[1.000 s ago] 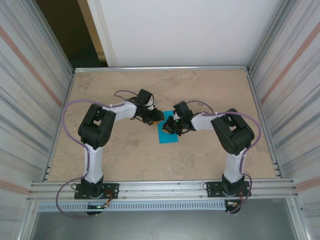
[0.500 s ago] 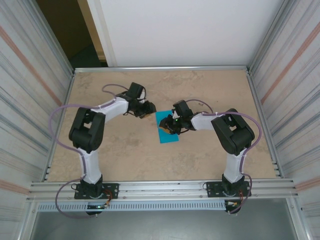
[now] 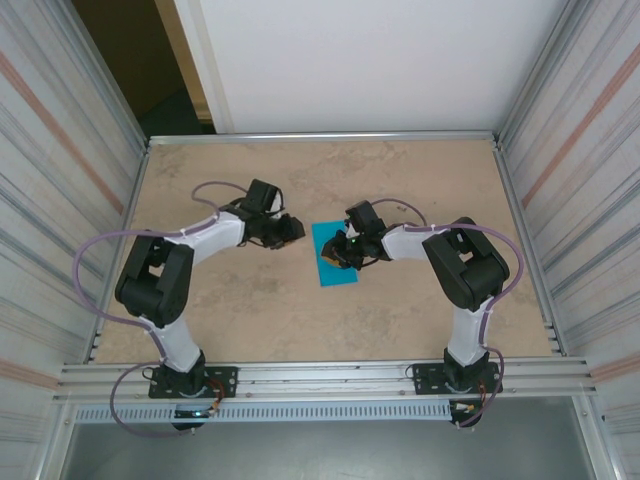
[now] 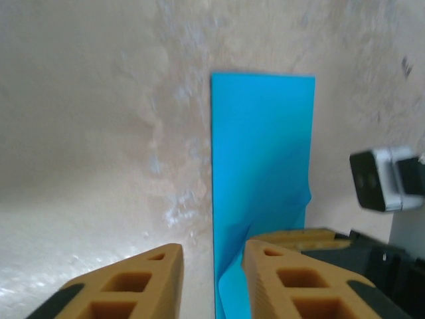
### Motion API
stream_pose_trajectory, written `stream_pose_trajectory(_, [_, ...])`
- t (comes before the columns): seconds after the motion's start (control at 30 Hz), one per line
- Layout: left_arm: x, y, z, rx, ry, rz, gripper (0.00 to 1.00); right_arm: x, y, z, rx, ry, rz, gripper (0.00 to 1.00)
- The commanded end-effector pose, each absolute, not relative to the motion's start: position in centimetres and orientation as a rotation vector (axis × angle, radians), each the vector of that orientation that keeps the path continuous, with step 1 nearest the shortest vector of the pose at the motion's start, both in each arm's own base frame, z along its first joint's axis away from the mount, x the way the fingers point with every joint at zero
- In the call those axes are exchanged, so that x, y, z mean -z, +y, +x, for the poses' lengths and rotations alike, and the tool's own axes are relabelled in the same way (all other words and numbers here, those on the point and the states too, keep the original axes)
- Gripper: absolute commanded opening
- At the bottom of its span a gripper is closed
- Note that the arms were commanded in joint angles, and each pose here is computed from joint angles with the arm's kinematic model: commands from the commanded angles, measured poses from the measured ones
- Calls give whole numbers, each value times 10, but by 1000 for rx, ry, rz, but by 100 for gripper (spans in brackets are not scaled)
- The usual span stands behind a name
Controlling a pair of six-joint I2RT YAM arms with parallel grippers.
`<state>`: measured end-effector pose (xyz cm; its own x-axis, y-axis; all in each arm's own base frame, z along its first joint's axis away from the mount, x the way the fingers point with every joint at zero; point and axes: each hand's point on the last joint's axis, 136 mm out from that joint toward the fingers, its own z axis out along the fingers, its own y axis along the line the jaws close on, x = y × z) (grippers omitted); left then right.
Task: Fold a paper plane with a square sheet of paper (pick it up from the middle)
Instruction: Fold the triangle a second time at the center of the table.
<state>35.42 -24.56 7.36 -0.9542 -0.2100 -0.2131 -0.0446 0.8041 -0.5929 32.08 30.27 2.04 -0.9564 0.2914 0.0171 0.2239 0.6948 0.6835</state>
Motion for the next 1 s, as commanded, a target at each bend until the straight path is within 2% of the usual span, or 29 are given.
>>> stream_pose_trajectory(0.0, [-91,-265,341,944,2673,-72,25,9,281,303,-923,2925,493,14])
stream_pose_trajectory(0.2, [-75,-284,324,887,2715,52,18,13,278,301,-887,2949,498,1])
stream_pose_trajectory(0.4, [-59,-291,324,855,2757,67,11,14,278,300,-885,2952,499,0])
stream_pose_trajectory(0.97, [-42,-305,330,877,2806,82,11,13,279,300,-914,2946,500,0])
